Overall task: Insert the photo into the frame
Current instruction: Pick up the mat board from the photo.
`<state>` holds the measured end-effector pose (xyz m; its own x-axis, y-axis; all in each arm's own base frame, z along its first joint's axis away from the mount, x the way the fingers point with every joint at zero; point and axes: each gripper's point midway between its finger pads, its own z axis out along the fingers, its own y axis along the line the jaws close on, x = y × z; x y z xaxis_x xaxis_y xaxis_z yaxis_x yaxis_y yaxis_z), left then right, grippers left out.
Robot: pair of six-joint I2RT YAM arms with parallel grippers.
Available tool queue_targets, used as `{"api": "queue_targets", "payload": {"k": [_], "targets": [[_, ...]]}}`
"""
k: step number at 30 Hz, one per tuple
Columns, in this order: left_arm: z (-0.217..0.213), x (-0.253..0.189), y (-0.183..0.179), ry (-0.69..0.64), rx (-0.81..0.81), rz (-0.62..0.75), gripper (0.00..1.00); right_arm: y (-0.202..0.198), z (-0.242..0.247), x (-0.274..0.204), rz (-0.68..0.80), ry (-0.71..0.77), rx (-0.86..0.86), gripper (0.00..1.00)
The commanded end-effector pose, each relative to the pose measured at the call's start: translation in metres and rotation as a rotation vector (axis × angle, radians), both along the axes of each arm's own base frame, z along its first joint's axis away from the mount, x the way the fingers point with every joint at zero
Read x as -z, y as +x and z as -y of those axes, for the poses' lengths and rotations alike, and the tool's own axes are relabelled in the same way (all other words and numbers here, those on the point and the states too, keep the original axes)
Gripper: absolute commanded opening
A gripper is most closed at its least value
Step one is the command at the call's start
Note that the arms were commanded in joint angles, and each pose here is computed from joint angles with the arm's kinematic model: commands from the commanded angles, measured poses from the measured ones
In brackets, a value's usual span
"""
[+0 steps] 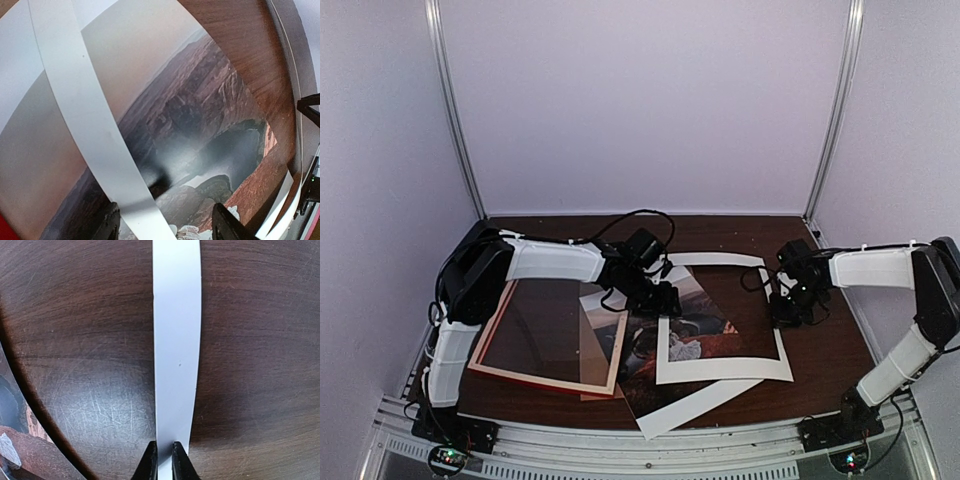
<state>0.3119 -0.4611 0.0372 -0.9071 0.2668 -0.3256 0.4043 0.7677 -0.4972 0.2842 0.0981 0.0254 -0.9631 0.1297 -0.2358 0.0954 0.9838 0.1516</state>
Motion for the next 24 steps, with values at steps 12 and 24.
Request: {"api": "queue_targets", "payload": {"k": [12, 24], "targets": [[-0.01, -0.028, 0.006, 0.043, 0.044, 0.09, 0.71, 0.002, 0.006, -0.019, 0.013, -0.048, -0.018, 0.0], [-0.001, -0.048, 0.004, -0.076, 0.059, 0.038, 0.76, 0.005, 0.007, -0.03, 0.039, -0.053, -0.019, 0.0]]}}
